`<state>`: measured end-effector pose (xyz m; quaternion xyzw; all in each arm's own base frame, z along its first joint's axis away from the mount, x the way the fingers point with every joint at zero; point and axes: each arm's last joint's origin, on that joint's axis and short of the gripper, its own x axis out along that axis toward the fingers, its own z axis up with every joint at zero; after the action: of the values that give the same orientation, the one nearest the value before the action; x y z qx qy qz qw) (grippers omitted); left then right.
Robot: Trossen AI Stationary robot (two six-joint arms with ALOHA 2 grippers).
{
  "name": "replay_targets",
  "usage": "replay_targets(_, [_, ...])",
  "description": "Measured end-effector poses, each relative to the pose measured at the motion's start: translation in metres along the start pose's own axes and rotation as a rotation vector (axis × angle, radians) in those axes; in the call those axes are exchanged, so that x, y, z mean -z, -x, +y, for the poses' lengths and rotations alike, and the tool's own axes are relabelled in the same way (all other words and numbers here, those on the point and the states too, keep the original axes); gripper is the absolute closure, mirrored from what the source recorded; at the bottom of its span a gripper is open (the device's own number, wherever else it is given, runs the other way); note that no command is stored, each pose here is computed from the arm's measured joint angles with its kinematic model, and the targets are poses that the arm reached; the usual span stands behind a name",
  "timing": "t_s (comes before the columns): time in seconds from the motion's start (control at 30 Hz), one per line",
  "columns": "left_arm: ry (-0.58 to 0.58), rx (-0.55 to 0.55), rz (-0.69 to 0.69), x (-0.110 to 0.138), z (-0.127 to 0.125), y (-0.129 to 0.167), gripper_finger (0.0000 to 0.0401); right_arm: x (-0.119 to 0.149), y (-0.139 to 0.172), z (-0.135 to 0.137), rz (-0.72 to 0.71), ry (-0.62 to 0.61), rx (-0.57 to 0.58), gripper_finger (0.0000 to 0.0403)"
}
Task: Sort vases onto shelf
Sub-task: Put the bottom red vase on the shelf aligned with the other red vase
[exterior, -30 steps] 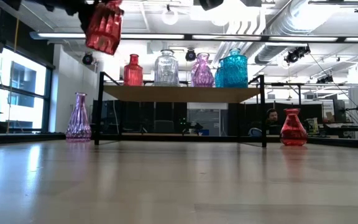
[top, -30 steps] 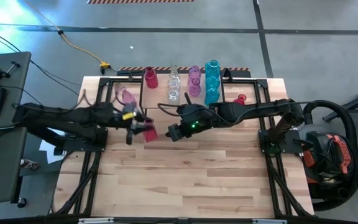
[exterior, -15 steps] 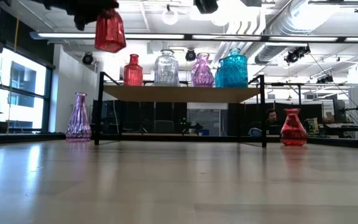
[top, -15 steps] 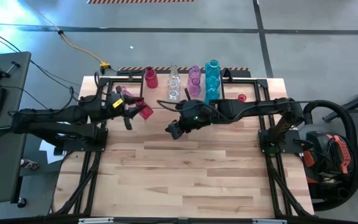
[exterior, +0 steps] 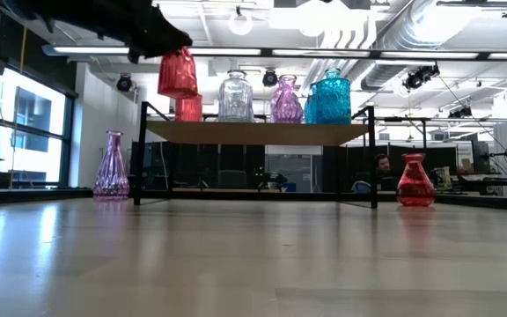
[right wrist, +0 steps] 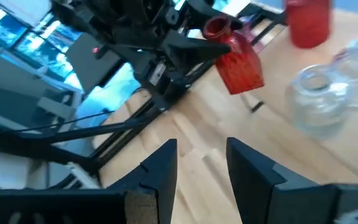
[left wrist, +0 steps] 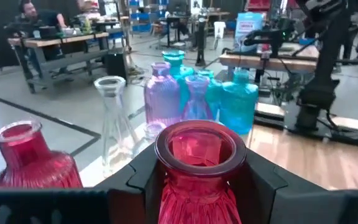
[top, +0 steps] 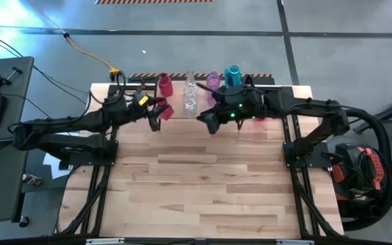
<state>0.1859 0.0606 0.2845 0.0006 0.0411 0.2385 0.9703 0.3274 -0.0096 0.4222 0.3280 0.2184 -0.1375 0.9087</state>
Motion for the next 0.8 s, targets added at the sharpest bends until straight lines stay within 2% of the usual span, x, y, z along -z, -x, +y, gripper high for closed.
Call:
replay_targets(0.4, [0.004,-0.082,0.063,0.016,0.021,-0.027,0.0264,0.002,0.012,-0.014,0.058,0.038,0.097,0.0284])
replay_targets(0.8, [0.015,-0.144,0.092,0.024,0.034,-0.036,0.0263,0.005,0.022,-0.018,0.089,0.068,0.149,0.0284])
